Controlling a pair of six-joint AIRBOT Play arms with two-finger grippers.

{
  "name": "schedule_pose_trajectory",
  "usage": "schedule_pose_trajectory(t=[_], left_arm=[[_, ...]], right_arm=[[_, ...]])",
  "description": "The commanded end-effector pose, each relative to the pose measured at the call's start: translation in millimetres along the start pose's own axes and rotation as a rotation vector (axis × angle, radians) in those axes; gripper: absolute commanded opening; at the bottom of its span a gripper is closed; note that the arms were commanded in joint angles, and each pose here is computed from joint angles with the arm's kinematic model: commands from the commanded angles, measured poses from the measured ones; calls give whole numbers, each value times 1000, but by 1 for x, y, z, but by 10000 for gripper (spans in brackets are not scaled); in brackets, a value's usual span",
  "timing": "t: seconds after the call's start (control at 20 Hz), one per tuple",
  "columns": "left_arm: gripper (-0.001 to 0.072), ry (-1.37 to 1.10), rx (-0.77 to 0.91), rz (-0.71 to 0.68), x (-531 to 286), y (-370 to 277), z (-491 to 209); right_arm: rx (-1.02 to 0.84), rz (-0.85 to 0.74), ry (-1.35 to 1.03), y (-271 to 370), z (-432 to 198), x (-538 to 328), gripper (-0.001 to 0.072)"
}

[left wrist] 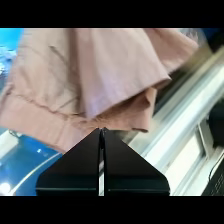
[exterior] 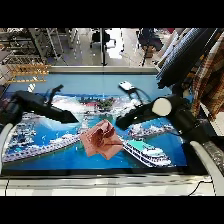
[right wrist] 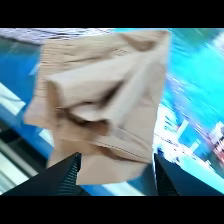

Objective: Fold the clothes and pants, and hang the long-sleeved shirts on hangers.

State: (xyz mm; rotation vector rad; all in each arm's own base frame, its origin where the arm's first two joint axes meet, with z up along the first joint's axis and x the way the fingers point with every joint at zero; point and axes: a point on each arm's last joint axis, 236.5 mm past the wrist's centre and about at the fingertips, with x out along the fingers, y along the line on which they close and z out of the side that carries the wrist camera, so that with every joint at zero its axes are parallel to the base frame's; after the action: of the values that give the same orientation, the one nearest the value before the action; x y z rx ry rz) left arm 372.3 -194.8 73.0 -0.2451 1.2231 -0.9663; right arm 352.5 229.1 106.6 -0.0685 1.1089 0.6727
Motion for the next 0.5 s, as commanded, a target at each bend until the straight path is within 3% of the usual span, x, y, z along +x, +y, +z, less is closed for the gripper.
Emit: schedule_pose_trajectory(t=[0.0, 0.1, 0.2, 0.35, 0.45], left_arm=[[8, 128, 272, -94, 41, -59, -21], [8, 107, 363, -109, 61, -86, -15], [7, -7, 405, -49, 79, -98, 13], [7, -143, 357, 105, 101, -86, 51], [7, -104, 342, 177, 115, -68, 45]], right_arm=[[290, 26, 16, -63, -20, 18, 543], [417, 58, 36, -88, -32, 44, 549], [475, 50, 49, -107, -39, 66, 698], [516, 59, 66, -117, -42, 93, 698], [503, 113, 77, -111, -43, 105, 697]])
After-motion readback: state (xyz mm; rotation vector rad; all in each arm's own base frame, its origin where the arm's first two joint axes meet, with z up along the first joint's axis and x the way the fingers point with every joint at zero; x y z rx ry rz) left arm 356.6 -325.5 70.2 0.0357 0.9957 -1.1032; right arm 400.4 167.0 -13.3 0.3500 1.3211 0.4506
